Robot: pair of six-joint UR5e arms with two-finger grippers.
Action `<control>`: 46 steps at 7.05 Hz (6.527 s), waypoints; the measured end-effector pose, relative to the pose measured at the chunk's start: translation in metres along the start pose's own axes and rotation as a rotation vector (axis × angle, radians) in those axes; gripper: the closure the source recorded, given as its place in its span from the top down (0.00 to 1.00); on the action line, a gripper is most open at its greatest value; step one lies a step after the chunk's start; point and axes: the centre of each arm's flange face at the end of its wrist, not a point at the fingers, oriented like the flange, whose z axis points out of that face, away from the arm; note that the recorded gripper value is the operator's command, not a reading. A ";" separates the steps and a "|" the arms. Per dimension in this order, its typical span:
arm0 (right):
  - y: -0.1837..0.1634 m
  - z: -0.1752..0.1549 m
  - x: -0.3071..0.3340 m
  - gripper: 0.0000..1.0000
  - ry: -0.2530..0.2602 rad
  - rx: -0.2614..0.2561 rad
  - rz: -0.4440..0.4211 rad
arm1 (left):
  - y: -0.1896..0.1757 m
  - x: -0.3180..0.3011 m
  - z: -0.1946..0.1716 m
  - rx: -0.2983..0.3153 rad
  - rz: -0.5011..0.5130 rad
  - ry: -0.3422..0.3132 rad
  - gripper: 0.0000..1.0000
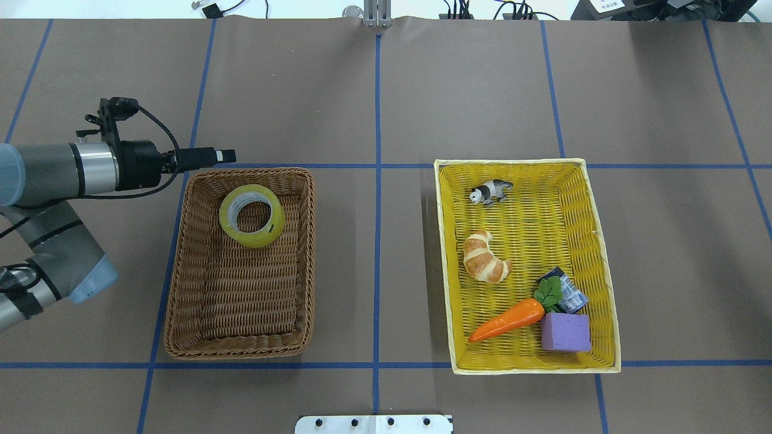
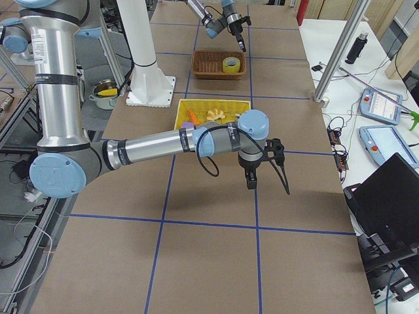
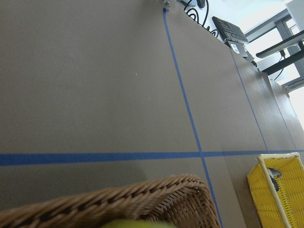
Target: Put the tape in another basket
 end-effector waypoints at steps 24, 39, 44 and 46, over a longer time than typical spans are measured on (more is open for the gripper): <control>0.037 0.038 0.069 1.00 0.205 -0.093 0.006 | -0.152 -0.224 -0.398 -0.498 0.049 -0.864 0.99; 0.040 0.042 0.074 1.00 0.206 -0.103 0.017 | -0.108 -0.244 -0.415 -0.462 0.140 -0.845 0.99; 0.040 0.043 0.075 1.00 0.205 -0.104 0.018 | -0.108 -0.245 -0.415 -0.462 0.139 -0.845 0.99; 0.040 0.043 0.075 1.00 0.205 -0.104 0.019 | -0.107 -0.245 -0.415 -0.463 0.138 -0.845 0.99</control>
